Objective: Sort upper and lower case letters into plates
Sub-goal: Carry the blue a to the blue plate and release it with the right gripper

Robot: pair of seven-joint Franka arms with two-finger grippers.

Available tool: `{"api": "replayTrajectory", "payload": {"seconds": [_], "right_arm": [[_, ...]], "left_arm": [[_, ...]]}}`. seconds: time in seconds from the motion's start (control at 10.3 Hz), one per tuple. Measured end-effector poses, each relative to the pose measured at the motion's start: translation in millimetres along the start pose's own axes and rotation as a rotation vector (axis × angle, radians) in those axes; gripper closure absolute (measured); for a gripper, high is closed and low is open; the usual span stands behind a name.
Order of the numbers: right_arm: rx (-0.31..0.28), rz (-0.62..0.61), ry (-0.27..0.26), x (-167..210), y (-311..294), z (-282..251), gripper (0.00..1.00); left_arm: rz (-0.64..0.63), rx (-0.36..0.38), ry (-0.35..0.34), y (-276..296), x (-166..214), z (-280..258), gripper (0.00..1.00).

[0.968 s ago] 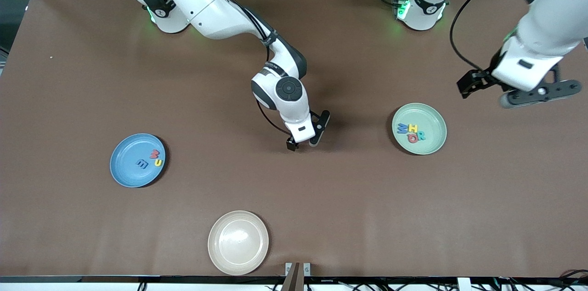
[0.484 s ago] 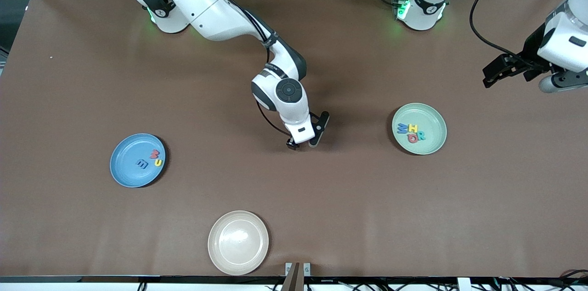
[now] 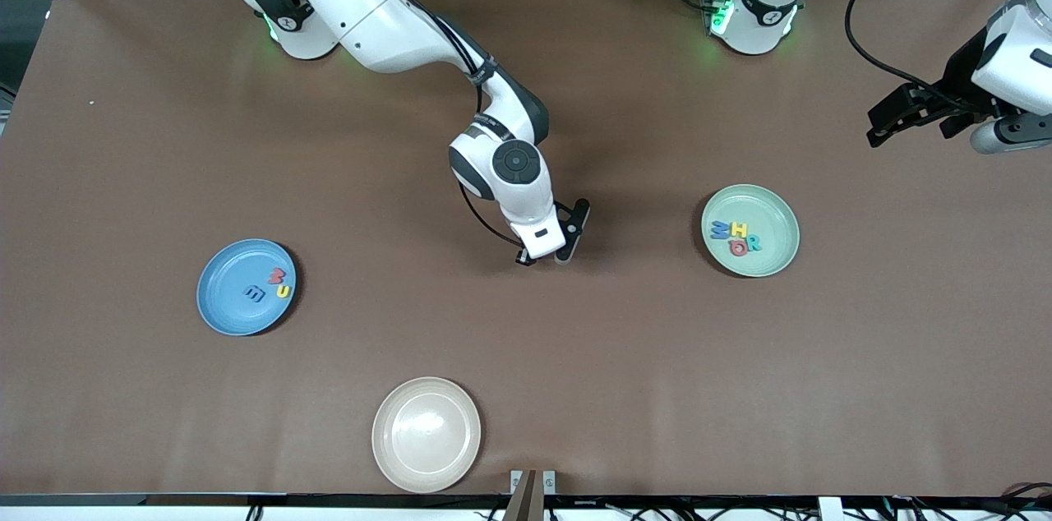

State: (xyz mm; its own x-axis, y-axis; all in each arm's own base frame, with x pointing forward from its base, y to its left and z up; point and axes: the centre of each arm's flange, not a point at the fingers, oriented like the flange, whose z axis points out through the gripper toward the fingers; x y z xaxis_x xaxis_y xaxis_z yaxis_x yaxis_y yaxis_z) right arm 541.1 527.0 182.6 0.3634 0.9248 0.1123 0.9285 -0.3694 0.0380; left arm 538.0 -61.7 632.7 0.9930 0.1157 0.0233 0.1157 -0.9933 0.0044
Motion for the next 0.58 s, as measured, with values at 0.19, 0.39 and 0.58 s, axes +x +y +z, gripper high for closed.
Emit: {"api": "replayTrajectory", "payload": {"seconds": [0.19,0.39,0.58], "right_arm": [[-0.014,0.016,0.014,-1.5,16.1,-8.1,0.73],[-0.041,0.056,0.041,-7.6,49.2,-32.5,0.73],[-0.051,0.118,0.026,-29.1,95.0,-65.2,0.73]], "left_arm": [[0.016,-0.002,-0.004,-0.5,-0.1,1.0,0.0],[0.027,-0.001,-0.008,-0.9,-0.1,2.9,0.0],[0.032,0.001,-0.02,1.0,-1.8,4.9,0.0]]}}
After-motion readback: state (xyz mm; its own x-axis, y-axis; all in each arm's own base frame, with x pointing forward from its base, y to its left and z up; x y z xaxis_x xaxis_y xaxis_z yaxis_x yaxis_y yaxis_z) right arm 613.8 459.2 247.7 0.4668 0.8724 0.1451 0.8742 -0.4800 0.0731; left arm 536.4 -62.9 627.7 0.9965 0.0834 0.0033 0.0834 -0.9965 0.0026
